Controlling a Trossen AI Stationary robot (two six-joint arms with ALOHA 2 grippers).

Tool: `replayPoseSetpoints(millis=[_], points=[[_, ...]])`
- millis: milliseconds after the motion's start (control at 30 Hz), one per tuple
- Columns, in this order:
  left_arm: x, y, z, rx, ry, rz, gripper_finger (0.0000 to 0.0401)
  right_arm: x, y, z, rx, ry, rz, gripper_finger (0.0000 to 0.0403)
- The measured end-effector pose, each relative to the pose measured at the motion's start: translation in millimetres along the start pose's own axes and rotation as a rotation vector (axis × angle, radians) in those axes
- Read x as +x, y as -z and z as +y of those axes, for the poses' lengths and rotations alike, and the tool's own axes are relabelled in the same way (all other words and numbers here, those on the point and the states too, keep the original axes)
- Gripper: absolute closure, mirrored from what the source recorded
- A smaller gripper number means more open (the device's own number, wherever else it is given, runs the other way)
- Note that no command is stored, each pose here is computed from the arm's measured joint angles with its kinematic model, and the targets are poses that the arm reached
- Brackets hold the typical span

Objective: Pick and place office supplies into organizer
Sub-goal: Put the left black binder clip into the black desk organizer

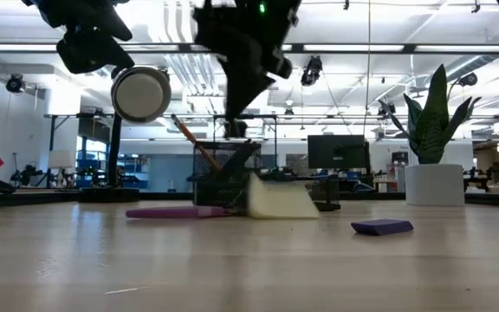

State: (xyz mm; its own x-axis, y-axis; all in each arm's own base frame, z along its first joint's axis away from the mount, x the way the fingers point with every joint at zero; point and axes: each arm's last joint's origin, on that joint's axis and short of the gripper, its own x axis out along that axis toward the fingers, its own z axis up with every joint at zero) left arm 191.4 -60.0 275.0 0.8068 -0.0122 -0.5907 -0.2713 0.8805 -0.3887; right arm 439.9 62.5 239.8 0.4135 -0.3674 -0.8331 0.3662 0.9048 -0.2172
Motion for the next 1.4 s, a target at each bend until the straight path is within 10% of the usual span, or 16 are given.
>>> replayPoseSetpoints(millis=[167, 567, 1167, 1400], points=[[0.2, 0.3, 0.2, 0.000, -0.001, 0.001, 0.0221, -3.3, -5.6, 5.3, 0.034, -0.145, 0.000, 0.0395], [0.8, 0.6, 0.3, 0.001, -0.004, 0.001, 0.0221, 30.4, 9.3, -20.1, 0.639, 0.102, -0.004, 0.0394], [0.9, -0.1, 1.6, 0.008, -0.041, -0.028, 0.0221, 66.4, 14.9, -9.6, 0.685, 0.060, 0.031, 0.0391], [1.0, -0.2, 1.9, 0.009, -0.049, -0.034, 0.0221, 66.4, 12.8, -8.5, 0.649, 0.045, 0.013, 0.0326]])
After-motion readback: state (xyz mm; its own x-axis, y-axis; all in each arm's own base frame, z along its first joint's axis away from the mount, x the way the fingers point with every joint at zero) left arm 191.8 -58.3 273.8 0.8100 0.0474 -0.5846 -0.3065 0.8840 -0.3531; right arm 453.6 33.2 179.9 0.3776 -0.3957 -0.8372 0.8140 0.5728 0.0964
